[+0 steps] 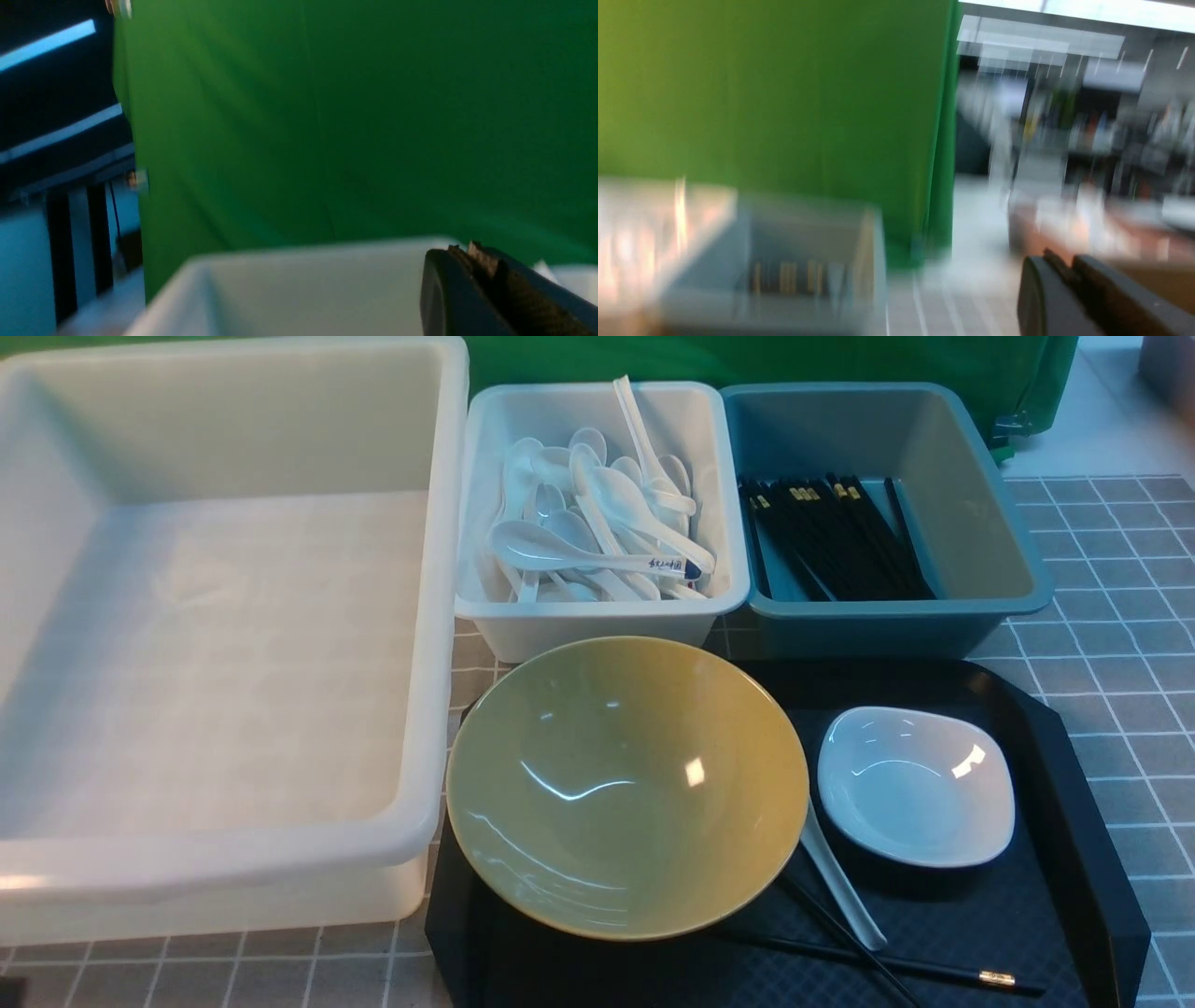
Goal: On grey table put chopsticks spoon bowls plates into blue grey white boxes.
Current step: 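Grasp the large bowl on the tray by its rim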
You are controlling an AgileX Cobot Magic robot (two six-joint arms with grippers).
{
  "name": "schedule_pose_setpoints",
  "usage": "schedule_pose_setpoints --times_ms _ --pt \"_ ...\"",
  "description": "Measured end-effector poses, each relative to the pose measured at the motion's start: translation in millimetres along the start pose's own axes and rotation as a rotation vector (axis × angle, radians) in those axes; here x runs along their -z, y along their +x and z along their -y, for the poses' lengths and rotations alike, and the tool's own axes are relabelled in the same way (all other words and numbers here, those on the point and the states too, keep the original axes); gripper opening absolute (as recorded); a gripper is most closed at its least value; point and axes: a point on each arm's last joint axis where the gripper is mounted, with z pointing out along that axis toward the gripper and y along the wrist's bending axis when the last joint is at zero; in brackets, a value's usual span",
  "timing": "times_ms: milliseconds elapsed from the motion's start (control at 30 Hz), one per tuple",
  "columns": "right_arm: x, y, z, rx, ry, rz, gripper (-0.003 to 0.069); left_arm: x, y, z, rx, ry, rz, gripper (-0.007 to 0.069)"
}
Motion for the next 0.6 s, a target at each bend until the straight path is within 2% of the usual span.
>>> schedule_pose_setpoints --times_ms 67,100,133,167,233,333,500,600 --pt "0.6 -10.2 0.4 -0.142 -0.004 0.113 0.0104 0.7 -11.1 -1.0 0.022 -0.01 0.123 -0.0008" --pt "1.9 -18.6 0.7 -0.289 -0.022 0.205 0.0106 3.0 -22.9 -2.6 0.061 -0.021 0.255 -0.0008" --pt "1.9 -18.6 0.8 -0.289 -0.02 0.205 0.0106 3.4 -24.3 -2.9 0.068 -0.023 0.272 -0.0008" --pt "3.5 -25.0 1.1 -0.383 -0.042 0.277 0.0108 6.4 -33.2 -5.4 0.12 -0.038 0.377 -0.0008" --pt "5.1 -29.8 0.4 -0.435 -0.069 0.329 0.0111 6.7 -43.2 -7.8 0.212 -0.04 0.43 -0.0008" --pt "3.2 -34.0 -1.2 -0.425 -0.079 0.304 0.0111 -1.9 -66.6 -7.7 0.266 -0.019 0.399 -0.0008" --pt "-13.9 -78.0 -4.9 -0.254 -0.04 0.052 0.0083 -61.6 -138.1 -4.3 0.248 0.015 0.058 -0.0008" --pt "-28.7 -88.6 -3.4 -0.119 -0.001 -0.105 0.0076 -104.9 -141.4 -3.1 0.23 0.01 -0.108 -0.0008"
